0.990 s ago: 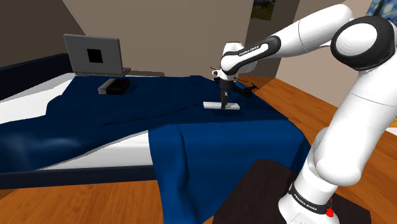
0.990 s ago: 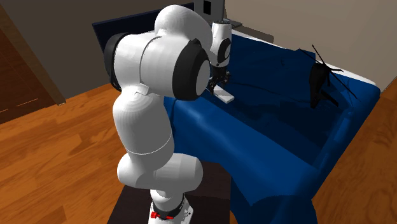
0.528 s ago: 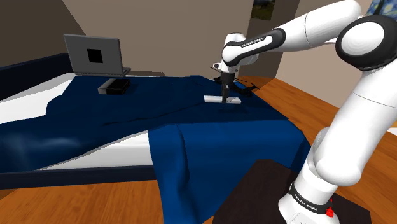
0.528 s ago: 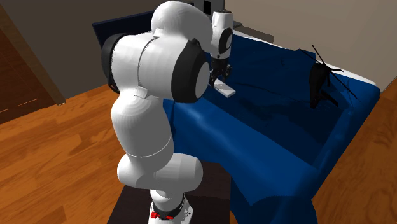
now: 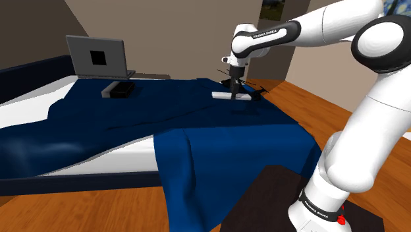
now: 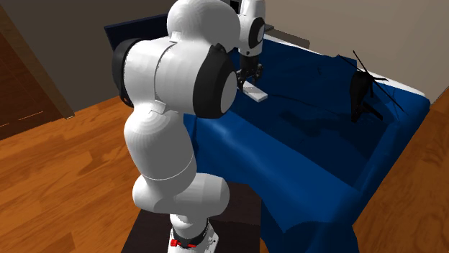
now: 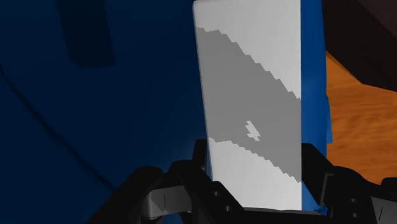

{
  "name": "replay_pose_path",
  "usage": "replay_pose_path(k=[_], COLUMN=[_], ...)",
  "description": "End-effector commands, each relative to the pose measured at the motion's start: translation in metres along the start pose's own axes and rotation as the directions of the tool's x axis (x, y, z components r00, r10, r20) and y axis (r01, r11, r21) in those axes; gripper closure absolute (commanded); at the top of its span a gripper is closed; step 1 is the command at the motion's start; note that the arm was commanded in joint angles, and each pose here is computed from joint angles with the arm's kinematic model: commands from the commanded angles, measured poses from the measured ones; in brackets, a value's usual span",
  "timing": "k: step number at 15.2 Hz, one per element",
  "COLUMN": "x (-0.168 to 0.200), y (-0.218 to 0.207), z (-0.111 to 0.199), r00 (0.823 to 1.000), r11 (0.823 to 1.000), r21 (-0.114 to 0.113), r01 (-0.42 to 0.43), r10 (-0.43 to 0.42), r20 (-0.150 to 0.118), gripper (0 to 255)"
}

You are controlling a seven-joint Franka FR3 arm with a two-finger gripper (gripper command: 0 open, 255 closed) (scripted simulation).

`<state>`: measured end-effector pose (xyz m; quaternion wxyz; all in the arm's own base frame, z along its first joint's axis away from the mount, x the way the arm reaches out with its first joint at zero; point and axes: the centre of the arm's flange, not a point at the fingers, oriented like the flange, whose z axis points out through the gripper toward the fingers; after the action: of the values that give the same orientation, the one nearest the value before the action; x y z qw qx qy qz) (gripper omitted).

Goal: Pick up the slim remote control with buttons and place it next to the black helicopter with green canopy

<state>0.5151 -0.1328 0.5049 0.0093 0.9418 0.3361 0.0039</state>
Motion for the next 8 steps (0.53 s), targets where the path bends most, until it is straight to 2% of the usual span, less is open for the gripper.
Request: replay_pose_path(k=[1,8], x=[0.000,0.000], y=[0.000,0.000], z=[-0.011,-0.048], r00=[1.000,1.000], r11=[1.000,1.000], r21=[0.000,0.000], r01=[0.000,0.000], r10=[0.000,0.000], r20=[0.000,0.000], gripper=[255,255])
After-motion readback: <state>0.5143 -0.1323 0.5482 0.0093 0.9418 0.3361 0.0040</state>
